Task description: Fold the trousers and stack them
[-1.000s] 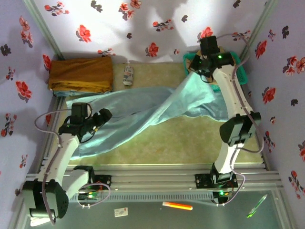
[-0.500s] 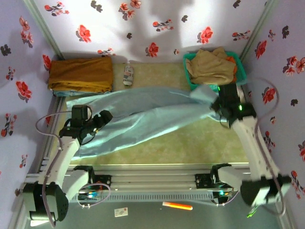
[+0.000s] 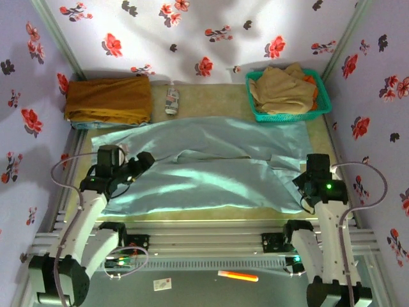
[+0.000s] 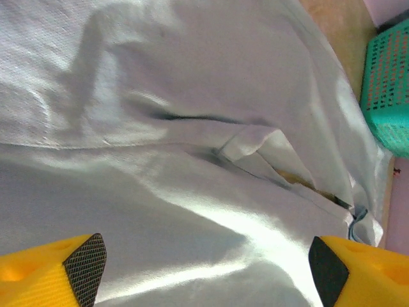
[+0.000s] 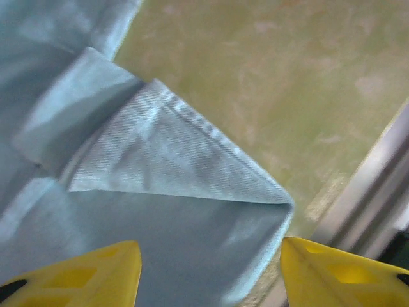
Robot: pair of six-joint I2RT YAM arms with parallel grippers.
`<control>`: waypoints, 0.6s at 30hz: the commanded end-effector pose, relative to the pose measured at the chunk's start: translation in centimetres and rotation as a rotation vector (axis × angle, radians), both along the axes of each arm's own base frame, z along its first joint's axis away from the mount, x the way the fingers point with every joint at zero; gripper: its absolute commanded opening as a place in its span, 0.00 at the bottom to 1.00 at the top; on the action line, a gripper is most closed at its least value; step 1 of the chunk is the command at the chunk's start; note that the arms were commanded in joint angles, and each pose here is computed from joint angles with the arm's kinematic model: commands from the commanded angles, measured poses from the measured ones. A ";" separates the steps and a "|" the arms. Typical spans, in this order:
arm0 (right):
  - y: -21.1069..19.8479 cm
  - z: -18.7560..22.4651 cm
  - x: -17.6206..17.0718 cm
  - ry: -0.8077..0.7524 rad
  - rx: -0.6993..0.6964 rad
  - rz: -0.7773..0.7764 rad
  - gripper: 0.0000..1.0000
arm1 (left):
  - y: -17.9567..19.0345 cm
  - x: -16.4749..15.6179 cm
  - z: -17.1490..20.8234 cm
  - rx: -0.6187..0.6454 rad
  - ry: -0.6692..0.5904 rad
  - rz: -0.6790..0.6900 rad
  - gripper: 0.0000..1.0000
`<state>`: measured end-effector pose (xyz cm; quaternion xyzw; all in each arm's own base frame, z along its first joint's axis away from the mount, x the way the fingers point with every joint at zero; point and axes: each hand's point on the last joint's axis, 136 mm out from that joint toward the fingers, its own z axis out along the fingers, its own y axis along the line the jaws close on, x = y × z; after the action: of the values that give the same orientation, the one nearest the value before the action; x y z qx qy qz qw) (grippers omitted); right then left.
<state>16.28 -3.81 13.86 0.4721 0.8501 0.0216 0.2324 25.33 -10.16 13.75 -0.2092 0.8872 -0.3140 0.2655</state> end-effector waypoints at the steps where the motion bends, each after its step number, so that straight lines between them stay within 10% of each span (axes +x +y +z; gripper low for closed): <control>1: 3.0 1.0 4.2 -0.121 0.126 0.124 0.60 | -2.1 -0.8 -1.5 -0.035 0.036 -0.038 0.85; 8: 4.4 -3.6 12.2 0.139 0.024 0.409 0.51 | -4.4 -0.7 -6.7 -0.012 0.107 0.029 0.84; 18: 5.5 -6.9 15.4 0.311 -0.094 0.561 0.72 | 2.8 -3.0 -12.4 0.102 0.281 0.330 0.85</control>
<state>31.18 2.05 6.62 0.2392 0.9657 0.0014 0.1008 23.83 -10.86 3.92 -0.3207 0.8889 -0.2546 0.2054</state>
